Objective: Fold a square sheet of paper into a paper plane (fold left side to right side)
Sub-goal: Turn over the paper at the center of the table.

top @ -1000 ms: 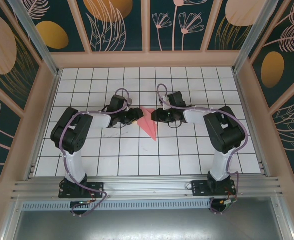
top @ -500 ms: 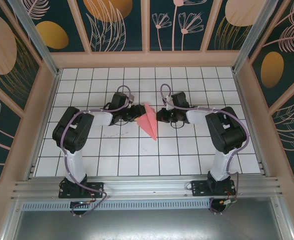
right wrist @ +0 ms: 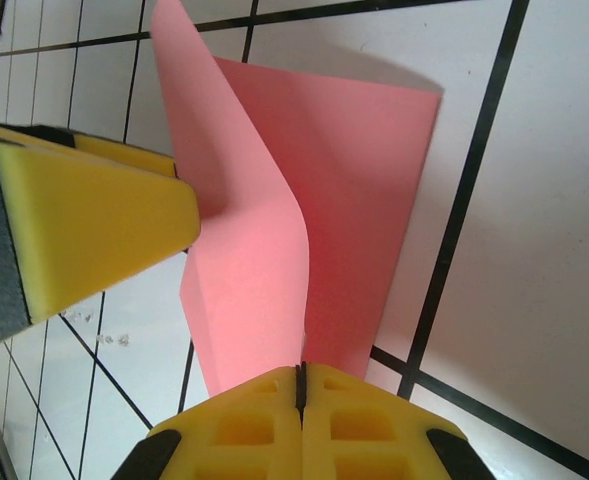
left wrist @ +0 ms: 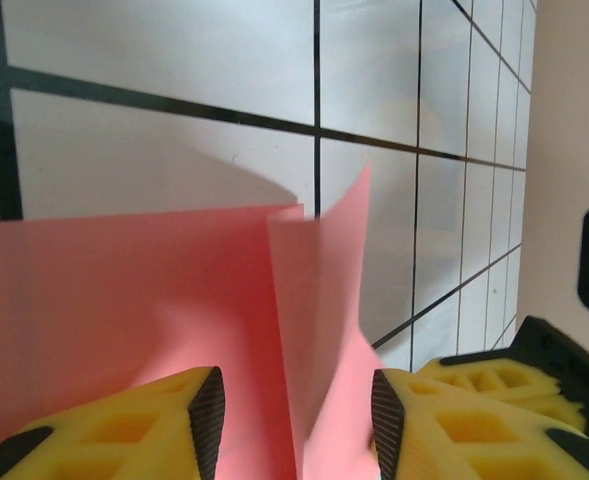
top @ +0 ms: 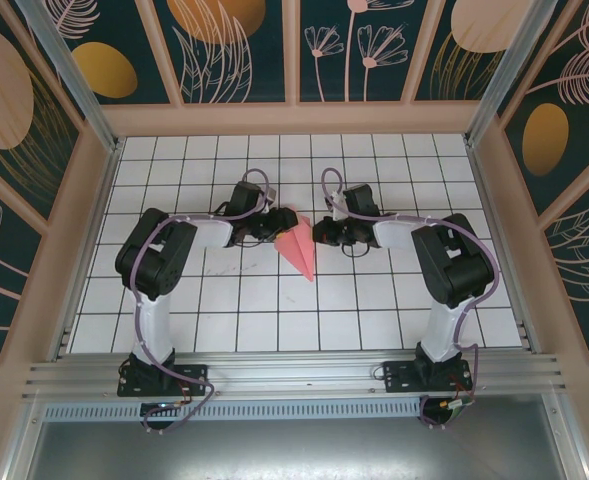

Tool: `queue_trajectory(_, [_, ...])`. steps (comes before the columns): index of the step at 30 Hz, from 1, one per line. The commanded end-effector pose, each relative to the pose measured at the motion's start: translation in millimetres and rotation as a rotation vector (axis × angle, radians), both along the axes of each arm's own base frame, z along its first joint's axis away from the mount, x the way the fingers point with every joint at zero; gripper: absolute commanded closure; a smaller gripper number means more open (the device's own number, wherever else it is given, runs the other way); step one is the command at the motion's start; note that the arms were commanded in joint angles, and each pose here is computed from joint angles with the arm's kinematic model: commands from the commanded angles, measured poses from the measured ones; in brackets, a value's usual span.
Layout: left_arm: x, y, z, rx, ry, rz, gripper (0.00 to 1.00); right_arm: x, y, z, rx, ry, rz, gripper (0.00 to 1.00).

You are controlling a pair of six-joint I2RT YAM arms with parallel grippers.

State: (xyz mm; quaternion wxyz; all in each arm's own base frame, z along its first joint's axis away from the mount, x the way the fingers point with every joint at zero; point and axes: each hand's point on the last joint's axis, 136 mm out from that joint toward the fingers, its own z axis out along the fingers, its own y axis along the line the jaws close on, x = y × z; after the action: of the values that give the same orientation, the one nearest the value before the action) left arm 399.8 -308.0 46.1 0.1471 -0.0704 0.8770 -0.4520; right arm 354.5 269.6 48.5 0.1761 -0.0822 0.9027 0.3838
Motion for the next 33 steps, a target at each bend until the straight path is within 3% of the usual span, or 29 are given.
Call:
queue_trajectory(1, [5.7, -15.0, 5.9, -0.049, -0.021, -0.031, 0.61, -2.5, 2.0, 13.2, 0.038, -0.019, 0.012, 1.00])
queue_trajectory(8, [10.9, -22.1, 8.6, -0.062, -0.031, -0.043, 0.76, -3.5, 1.9, 16.1, 0.051, -0.020, 0.012, 1.00])
queue_trajectory(11, [11.8, -22.1, 12.9, -0.064, -0.046, -0.043, 0.86, -2.3, -0.8, 23.4, 0.073, -0.032, 0.001, 0.94])
queue_trajectory(16, [13.3, -18.6, 33.5, -0.057, -0.109, -0.037, 0.99, 2.6, -20.3, 54.2, 0.121, -0.099, -0.060, 0.72])
queue_trajectory(23, [19.5, -15.6, 93.9, -0.067, -0.234, -0.025, 1.00, -9.2, -63.6, 93.7, 0.214, -0.173, -0.142, 0.31])
queue_trajectory(28, [24.9, -17.8, 162.9, -0.129, -0.356, -0.020, 1.00, -29.4, -80.6, 127.2, 0.415, -0.207, -0.131, 0.07])
queue_trajectory(30, [24.9, -19.3, 187.9, -0.164, -0.393, -0.020, 1.00, -37.3, -79.7, 140.8, 0.471, -0.236, -0.102, 0.01])
queue_trajectory(33, [22.9, -21.9, 224.9, -0.235, -0.444, -0.025, 1.00, -47.0, -74.2, 159.0, 0.540, -0.266, -0.043, 0.01])
